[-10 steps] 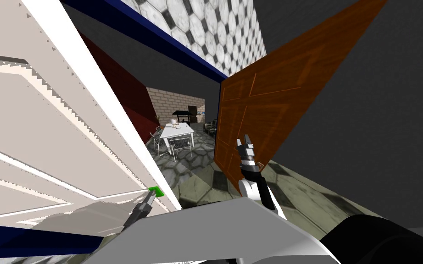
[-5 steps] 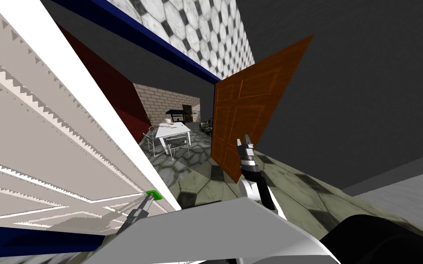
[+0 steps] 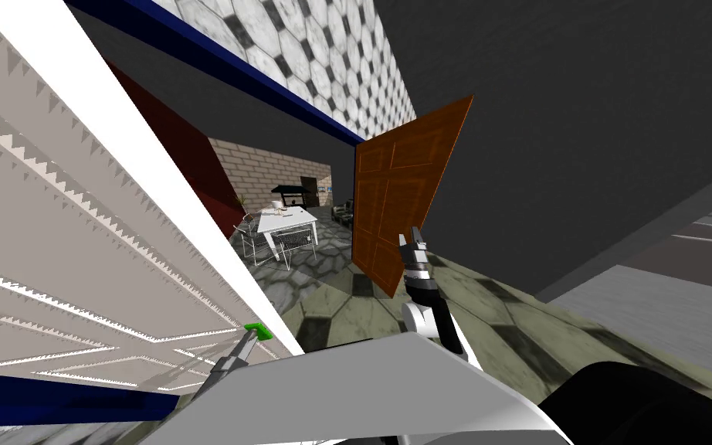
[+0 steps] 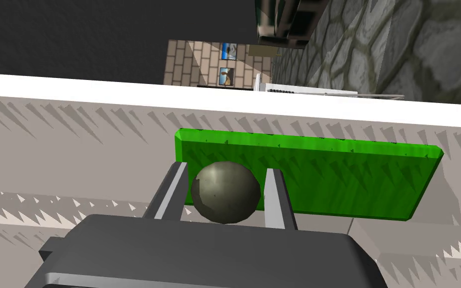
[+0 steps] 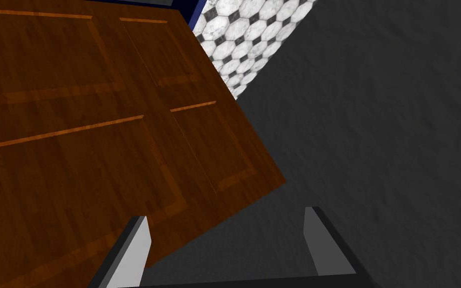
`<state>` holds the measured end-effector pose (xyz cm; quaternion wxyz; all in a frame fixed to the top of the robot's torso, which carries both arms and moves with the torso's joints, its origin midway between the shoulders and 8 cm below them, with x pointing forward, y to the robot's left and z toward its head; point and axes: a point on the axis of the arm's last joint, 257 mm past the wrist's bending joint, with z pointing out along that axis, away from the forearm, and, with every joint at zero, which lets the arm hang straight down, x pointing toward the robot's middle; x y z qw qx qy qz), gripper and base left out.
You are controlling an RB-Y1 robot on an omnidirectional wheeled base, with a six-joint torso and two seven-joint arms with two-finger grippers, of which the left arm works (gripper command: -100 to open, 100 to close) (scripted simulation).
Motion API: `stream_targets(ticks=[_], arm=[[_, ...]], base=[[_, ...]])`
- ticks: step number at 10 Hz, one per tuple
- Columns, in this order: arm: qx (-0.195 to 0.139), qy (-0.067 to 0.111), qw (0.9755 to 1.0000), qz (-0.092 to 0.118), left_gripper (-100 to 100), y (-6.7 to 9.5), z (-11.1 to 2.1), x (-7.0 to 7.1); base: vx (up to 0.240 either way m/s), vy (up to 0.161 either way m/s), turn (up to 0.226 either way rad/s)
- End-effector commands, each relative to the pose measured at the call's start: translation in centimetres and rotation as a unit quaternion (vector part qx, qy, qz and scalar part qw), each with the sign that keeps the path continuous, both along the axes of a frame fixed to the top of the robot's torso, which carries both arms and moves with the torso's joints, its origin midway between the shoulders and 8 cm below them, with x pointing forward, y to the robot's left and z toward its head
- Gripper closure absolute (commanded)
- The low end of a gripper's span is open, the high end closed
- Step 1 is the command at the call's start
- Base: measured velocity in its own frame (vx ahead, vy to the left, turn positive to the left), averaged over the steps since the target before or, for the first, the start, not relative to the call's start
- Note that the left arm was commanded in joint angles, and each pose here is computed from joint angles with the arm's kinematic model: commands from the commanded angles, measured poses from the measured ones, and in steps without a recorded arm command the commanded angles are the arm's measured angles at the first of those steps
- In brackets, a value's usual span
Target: Pull the door open
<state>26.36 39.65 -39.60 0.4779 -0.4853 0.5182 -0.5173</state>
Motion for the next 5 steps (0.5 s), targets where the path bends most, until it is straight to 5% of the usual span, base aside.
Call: stream_targets(ticks=[1,5], arm=[[0.001,0.0,1.0,0.002,100,0.07,0.07,0.41],[0.002,-0.002,1.0,0.006,100,0.14,0.2,1.35]], base=[[-0.241,0.066,-0.202],[-0.202,0.053,-0.139]])
